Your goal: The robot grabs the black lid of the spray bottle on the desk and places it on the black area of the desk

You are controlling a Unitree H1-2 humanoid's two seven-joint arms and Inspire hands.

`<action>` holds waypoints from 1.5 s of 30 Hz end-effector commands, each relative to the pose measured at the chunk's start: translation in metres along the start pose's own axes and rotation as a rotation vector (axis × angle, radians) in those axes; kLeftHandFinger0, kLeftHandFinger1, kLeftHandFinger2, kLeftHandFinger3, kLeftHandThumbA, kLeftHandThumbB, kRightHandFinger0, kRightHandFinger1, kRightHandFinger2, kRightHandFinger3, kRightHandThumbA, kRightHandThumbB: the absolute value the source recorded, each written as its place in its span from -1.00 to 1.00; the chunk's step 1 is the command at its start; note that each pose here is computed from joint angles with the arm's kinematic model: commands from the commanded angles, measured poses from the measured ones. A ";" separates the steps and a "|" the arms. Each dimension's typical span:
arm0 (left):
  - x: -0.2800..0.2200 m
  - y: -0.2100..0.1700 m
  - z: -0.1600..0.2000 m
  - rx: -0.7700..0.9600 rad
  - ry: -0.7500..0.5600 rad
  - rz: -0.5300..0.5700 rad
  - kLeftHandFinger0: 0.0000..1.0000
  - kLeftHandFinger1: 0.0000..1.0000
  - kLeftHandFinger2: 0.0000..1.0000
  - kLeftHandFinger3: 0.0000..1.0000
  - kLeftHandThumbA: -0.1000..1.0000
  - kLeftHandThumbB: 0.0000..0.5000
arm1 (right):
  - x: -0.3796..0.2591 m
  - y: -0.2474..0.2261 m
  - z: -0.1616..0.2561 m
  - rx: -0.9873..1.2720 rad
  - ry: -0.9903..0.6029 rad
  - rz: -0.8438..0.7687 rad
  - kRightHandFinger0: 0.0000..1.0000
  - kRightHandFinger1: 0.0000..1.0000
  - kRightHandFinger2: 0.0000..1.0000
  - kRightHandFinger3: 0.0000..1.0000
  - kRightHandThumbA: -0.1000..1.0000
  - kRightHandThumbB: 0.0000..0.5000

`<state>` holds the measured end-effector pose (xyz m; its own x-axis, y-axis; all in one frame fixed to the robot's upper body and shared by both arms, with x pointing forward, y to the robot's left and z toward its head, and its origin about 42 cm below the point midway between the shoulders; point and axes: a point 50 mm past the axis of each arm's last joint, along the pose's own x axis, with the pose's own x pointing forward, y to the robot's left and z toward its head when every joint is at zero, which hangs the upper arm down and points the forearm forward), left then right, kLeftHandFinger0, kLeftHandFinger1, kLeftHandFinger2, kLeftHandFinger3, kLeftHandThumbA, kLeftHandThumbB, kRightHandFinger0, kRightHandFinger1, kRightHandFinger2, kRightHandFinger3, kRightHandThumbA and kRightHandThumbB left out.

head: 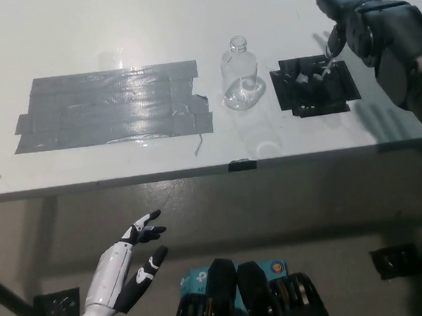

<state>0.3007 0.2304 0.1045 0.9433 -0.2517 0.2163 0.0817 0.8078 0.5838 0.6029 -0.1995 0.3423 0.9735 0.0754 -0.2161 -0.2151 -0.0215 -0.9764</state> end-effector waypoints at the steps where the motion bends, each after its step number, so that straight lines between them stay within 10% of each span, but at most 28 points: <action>1: 0.007 0.014 0.007 0.016 -0.041 0.030 0.54 0.42 0.48 0.76 1.00 -1.00 | -0.005 -0.043 0.002 0.073 -0.059 -0.029 1.00 1.00 1.00 1.00 0.90 1.00; 12: 0.011 0.015 0.009 0.035 -0.053 0.030 0.55 0.42 0.46 0.75 1.00 -1.00 | -0.008 -0.058 -0.004 0.103 -0.063 -0.102 1.00 1.00 1.00 1.00 1.00 1.00; 30: 0.033 0.026 0.011 0.035 -0.092 0.050 0.64 0.46 0.49 0.81 1.00 -1.00 | -0.172 -0.176 0.002 0.358 -0.558 -0.789 1.00 1.00 1.00 1.00 1.00 0.93; 38: 0.063 0.038 0.020 0.035 -0.131 0.071 0.77 0.58 0.64 0.95 1.00 -1.00 | -0.256 -0.085 0.012 0.486 -0.825 -0.859 1.00 1.00 1.00 1.00 1.00 0.75; 45: 0.070 0.033 0.017 0.016 -0.140 0.068 0.75 0.64 0.74 1.00 1.00 -1.00 | -0.236 0.048 0.018 0.721 -0.760 -0.606 1.00 1.00 1.00 1.00 1.00 0.65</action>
<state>0.3281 0.2284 0.1141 0.9377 -0.2615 0.2290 0.0775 0.7996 0.5956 0.4817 -0.1915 0.3123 0.8826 0.4255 0.1999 -0.0109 0.4437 -0.8961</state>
